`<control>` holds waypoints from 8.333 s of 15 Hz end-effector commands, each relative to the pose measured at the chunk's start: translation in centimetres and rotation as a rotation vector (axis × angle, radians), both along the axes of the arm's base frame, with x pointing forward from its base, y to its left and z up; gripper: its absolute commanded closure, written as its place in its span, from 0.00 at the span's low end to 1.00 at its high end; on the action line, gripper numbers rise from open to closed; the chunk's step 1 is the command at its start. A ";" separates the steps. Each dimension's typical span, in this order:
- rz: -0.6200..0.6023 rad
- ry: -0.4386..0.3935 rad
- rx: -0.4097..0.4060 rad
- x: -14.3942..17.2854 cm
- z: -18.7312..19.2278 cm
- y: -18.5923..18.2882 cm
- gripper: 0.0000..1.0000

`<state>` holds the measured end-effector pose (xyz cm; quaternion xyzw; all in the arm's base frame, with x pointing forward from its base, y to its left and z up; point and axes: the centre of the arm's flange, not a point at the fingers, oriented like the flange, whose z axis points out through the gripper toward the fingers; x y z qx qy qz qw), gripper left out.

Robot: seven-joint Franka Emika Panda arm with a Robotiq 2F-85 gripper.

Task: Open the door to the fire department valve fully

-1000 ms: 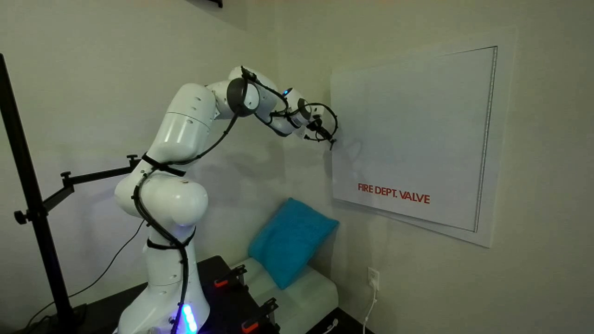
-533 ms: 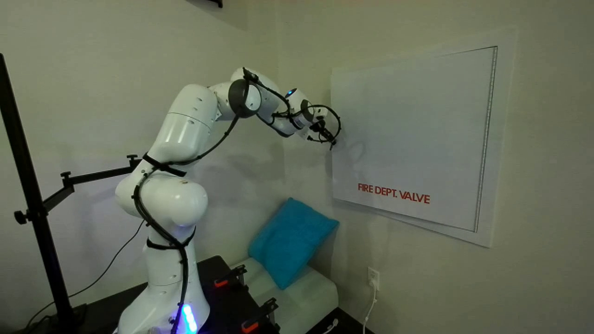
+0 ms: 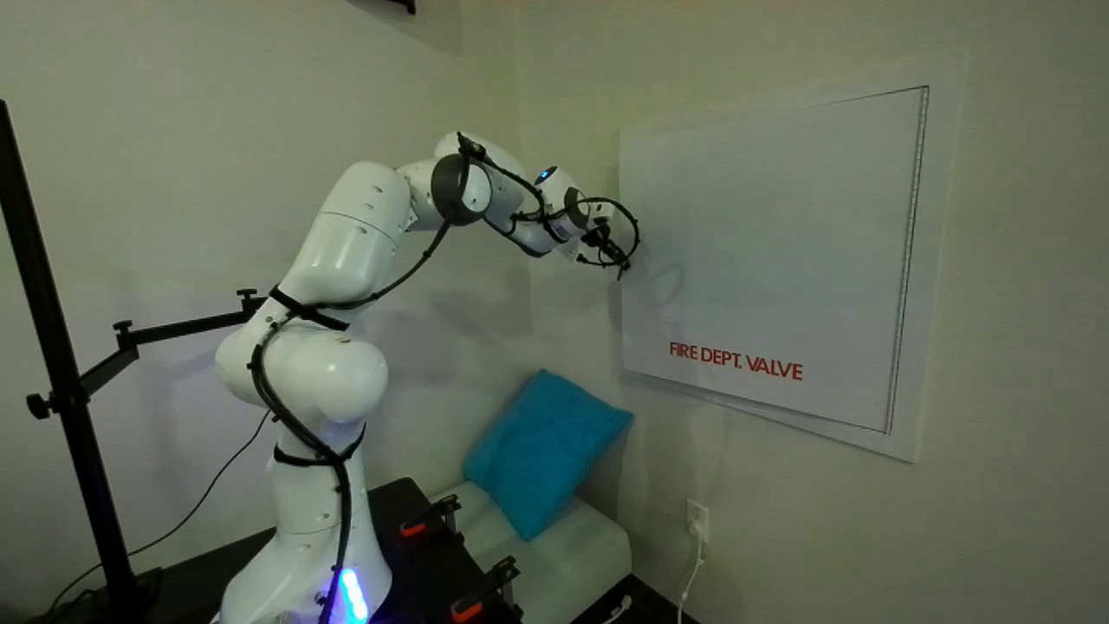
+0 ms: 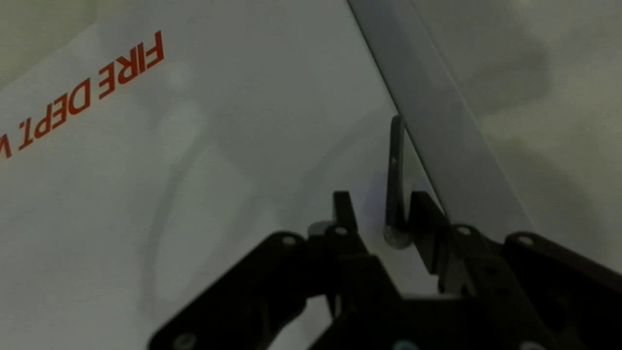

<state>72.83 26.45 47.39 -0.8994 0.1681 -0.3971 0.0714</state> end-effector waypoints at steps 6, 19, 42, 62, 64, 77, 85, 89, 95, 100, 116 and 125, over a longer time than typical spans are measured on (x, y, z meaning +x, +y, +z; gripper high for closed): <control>0.052 -0.017 -0.017 1.6 0.5 0.4 0.97; 0.140 -0.008 0.020 -3.0 1.2 -4.1 0.97; 0.293 0.009 0.019 -13.0 0.8 -13.2 0.97; 0.260 0.059 0.210 -24.9 0.1 -17.1 0.87; 0.256 0.059 0.212 -25.5 0.2 -17.4 0.87; 0.206 0.080 0.175 -28.4 -1.1 -24.1 0.97; 0.140 0.153 0.202 -31.5 -0.4 -28.5 0.97; 0.102 0.176 0.192 -32.9 0.0 -29.6 0.97; -0.006 0.250 0.143 -35.2 0.8 -31.8 0.56; -0.057 0.397 0.039 -37.9 0.3 -34.4 0.19; 0.092 0.592 -0.157 -36.0 4.1 -13.4 0.00; -0.027 0.495 -0.479 -27.3 5.3 -1.2 0.00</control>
